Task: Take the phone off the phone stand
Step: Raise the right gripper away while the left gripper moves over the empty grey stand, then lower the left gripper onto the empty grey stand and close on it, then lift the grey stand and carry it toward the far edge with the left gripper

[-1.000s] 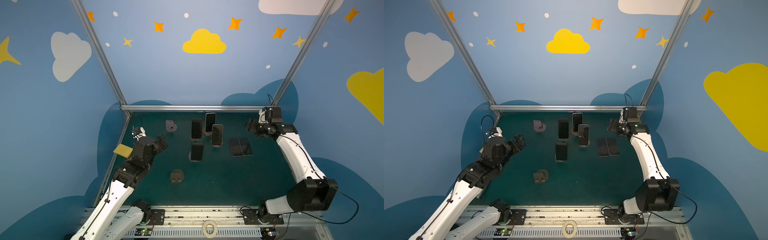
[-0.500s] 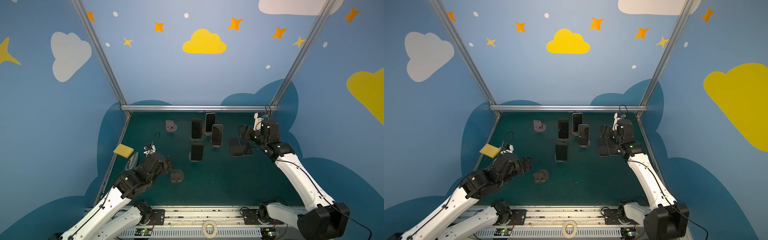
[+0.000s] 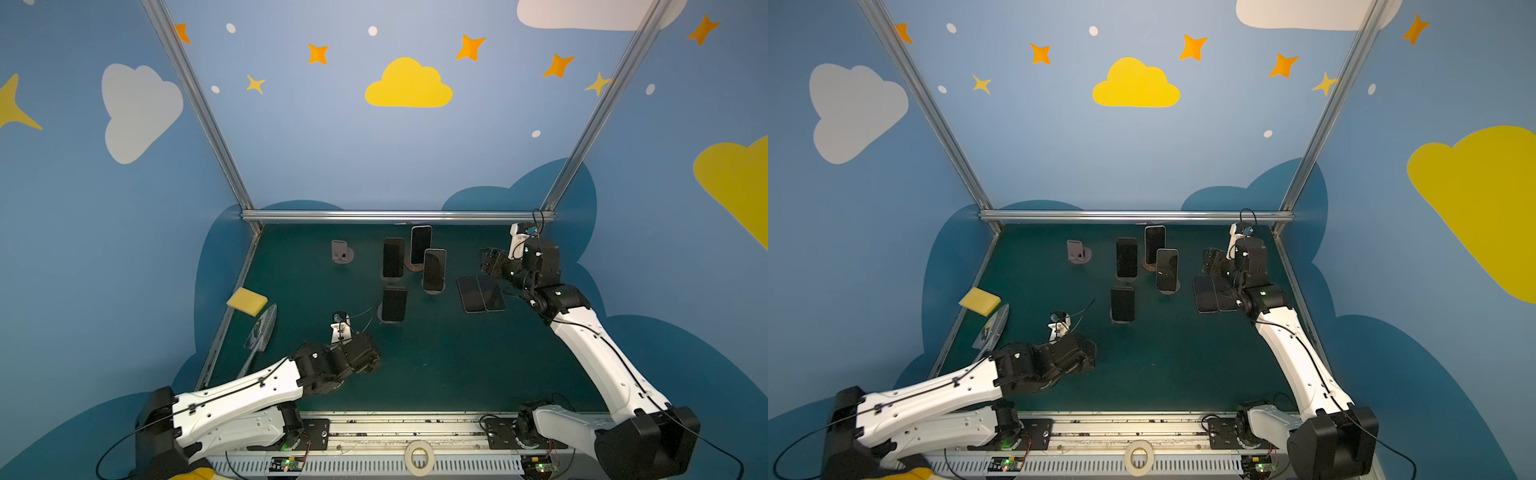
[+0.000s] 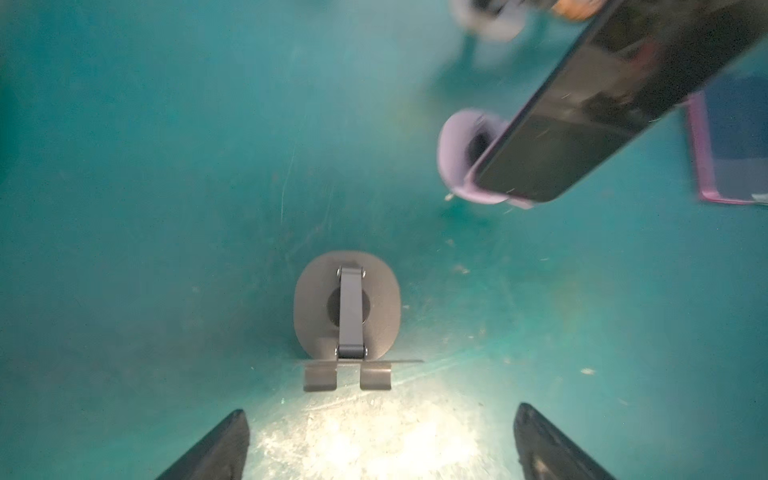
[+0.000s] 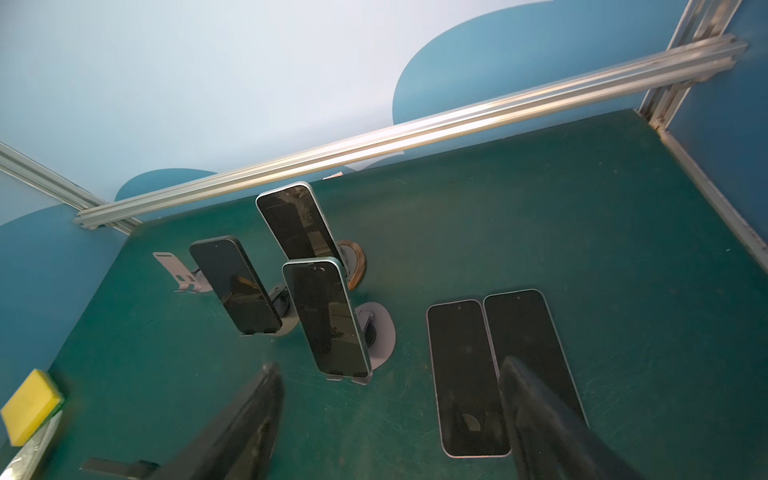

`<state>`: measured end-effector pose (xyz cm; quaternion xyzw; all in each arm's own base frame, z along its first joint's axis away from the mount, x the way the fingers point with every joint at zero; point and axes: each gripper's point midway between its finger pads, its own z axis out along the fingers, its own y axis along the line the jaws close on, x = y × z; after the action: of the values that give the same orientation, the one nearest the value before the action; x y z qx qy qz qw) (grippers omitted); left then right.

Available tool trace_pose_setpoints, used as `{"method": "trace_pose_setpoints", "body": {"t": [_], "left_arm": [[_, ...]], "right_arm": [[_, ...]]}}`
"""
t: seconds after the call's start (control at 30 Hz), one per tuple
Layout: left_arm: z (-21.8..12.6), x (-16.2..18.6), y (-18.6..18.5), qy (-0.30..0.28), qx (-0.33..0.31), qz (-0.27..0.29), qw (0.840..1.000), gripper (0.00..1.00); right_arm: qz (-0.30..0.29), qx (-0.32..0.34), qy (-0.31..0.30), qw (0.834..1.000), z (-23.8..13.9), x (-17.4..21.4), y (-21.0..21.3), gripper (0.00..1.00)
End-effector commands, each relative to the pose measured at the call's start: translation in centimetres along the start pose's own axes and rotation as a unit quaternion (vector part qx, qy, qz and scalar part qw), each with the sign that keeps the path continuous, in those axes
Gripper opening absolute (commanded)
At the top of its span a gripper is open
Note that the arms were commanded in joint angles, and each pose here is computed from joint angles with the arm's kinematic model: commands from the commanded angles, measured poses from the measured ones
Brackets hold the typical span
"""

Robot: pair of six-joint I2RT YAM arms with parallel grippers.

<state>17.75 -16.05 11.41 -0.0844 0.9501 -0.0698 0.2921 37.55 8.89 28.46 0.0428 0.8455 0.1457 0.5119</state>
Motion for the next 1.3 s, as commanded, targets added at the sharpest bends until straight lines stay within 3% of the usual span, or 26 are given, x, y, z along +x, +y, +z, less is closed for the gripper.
{"method": "trace_pose_setpoints", "body": {"t": [0.0,0.17,0.33,0.57,0.7,0.87,0.97,1.13,1.27], "left_arm": [[0.8,0.1,-0.4,-0.008,0.002,-0.037,0.999,0.96],[2.9,-0.3,0.0,-0.045,0.000,-0.043,0.998,0.91],[4.8,0.1,0.8,-0.029,-0.010,-0.059,0.998,0.88],[6.0,-0.7,1.9,-0.038,-0.059,-0.035,0.997,0.85],[6.4,-1.1,1.8,-0.044,-0.067,-0.019,0.997,0.78],[6.2,-1.5,1.7,-0.045,-0.075,-0.005,0.996,0.60],[5.9,-1.7,1.7,-0.046,-0.071,-0.010,0.996,0.54],[4.0,-2.7,2.3,-0.058,-0.072,-0.019,0.995,0.53],[1.4,-4.9,3.3,-0.102,-0.077,-0.033,0.991,0.51]], "right_arm": [[-0.011,0.011,-0.048,0.999,-1.8,-2.3,-0.5,0.82],[-0.013,0.014,-0.054,0.998,-2.3,-2.7,-0.6,0.82],[-0.014,0.007,-0.047,0.999,-2.2,-2.3,-0.3,0.82],[-0.018,0.012,-0.048,0.999,-2.4,-2.3,-0.2,0.82],[-0.019,0.012,-0.052,0.998,-2.6,-2.4,-0.2,0.82],[-0.024,0.003,-0.043,0.999,-2.3,-2.1,0.3,0.82],[-0.026,0.000,-0.044,0.999,-2.5,-2.1,0.5,0.82],[-0.026,-0.005,-0.049,0.998,-2.8,-2.3,0.7,0.82],[-0.026,-0.012,-0.049,0.998,-3.0,-2.3,1.1,0.82]]}}
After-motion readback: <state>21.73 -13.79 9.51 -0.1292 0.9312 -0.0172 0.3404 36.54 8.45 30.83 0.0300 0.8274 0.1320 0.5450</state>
